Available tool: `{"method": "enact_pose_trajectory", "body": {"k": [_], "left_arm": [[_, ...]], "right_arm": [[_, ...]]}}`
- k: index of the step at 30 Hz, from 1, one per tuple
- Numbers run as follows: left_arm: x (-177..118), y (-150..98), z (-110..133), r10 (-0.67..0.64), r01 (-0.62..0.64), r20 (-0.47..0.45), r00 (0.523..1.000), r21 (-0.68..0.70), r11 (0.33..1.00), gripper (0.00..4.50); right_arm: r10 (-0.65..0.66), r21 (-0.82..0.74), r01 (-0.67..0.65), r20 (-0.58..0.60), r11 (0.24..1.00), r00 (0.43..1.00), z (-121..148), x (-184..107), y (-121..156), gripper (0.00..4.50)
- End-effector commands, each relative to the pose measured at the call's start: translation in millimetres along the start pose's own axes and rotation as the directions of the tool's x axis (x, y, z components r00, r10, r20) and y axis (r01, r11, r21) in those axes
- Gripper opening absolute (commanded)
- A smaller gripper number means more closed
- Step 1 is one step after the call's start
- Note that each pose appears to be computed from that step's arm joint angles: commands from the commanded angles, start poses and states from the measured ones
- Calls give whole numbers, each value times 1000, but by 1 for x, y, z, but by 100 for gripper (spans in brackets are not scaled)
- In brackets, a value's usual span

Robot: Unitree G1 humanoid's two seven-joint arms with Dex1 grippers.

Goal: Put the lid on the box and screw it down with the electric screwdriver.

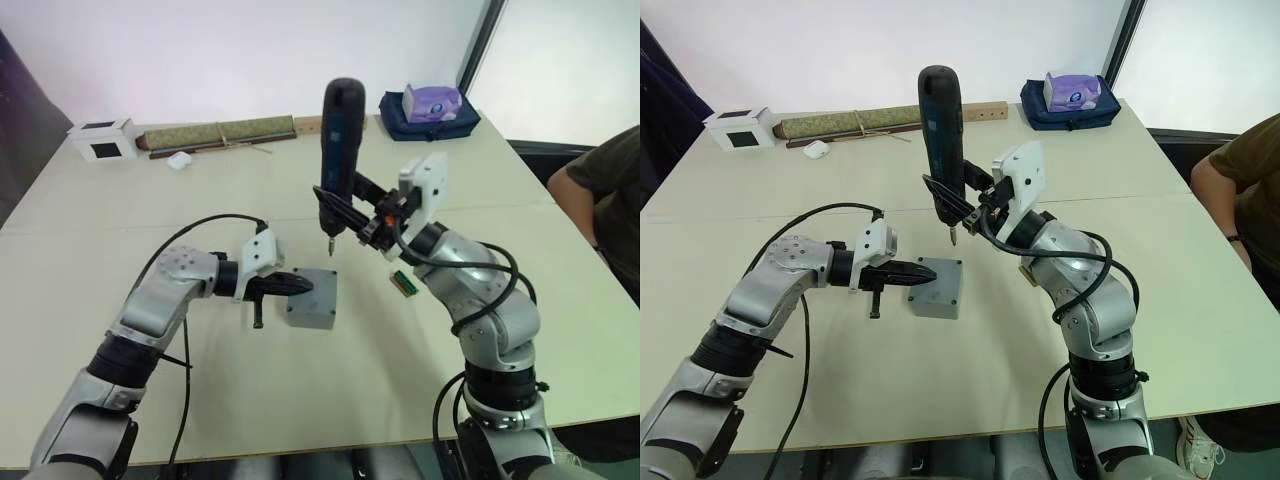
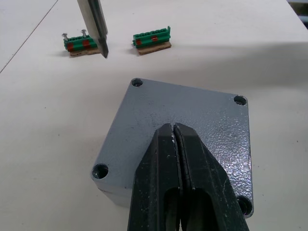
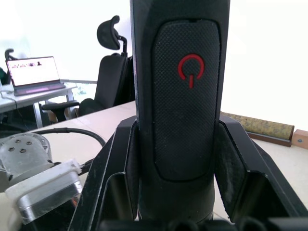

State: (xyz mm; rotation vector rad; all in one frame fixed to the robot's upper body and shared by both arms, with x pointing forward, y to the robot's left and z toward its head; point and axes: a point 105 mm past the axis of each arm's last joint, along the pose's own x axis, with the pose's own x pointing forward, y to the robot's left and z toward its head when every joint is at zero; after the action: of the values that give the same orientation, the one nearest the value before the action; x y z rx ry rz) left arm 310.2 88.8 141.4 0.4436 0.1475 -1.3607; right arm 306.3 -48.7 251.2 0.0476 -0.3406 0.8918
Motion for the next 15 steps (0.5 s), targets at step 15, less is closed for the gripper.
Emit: {"method": "enact_pose_trajectory", "body": {"k": [15], "left_arm": [[1,-2,-5,-18,18,-37,999,10,1000,0]], "right_arm": [[25,-33,-24,35,999,999,5,-11,11,151]]}}
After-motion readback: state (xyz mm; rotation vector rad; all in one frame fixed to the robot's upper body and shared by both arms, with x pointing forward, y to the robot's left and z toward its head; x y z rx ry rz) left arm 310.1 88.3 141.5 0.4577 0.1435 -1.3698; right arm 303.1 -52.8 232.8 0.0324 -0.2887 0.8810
